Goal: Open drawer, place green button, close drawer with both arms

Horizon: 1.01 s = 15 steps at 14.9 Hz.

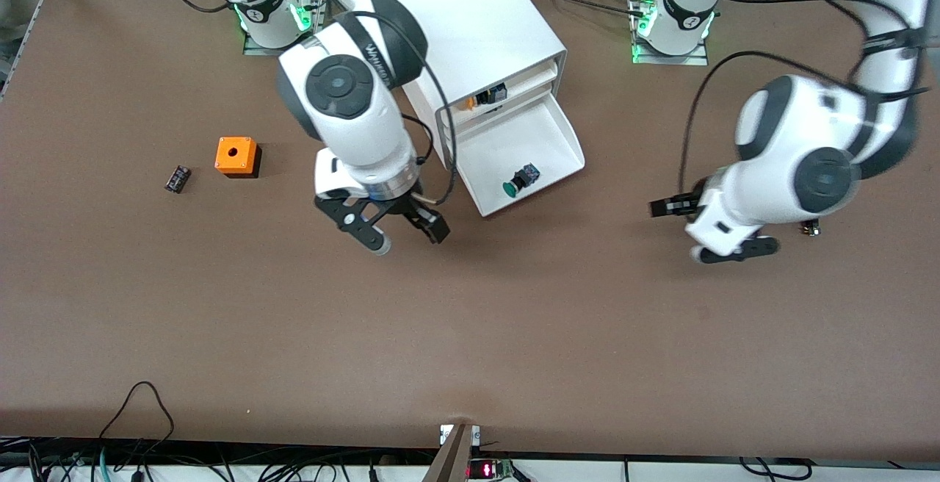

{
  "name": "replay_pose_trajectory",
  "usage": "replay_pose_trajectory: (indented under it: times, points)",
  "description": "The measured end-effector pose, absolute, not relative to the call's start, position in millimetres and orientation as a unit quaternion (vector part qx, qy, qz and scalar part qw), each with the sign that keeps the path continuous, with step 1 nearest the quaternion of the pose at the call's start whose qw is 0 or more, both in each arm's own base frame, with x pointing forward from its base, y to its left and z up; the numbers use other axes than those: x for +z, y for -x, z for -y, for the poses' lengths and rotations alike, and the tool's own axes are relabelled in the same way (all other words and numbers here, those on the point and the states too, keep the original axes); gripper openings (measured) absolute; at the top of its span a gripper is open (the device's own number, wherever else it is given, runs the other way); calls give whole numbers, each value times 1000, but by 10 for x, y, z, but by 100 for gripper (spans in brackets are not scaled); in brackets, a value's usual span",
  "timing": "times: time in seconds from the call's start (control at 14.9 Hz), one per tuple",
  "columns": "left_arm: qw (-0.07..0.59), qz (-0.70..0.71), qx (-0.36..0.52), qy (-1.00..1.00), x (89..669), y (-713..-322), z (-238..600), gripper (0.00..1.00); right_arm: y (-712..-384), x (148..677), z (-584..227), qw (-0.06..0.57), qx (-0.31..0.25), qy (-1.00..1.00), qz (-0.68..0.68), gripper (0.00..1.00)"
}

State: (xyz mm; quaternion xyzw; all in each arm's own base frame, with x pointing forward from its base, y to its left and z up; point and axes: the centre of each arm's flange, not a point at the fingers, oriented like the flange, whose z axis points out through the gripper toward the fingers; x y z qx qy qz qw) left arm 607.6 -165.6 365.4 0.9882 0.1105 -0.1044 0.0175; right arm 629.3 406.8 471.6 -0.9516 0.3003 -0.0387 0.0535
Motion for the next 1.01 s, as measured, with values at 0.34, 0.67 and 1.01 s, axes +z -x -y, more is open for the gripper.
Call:
replay_pose_trajectory:
  times: [0.34, 0.67, 1.01]
  points:
    - [51, -128, -63, -988, 2861, -5649, 2363, 100, -6484, 5037, -3363, 27, -34, 978, -206, 100]
    - [72, -187, -59, -978, 2339, -5429, 2874, 100, -6683, 5343, -2286, 18, -31, 990, -139, 100]
    - [75, -188, -73, -977, 2315, -5231, 3207, 100, -6566, 5579, -1458, 7, -30, 997, -77, 100]
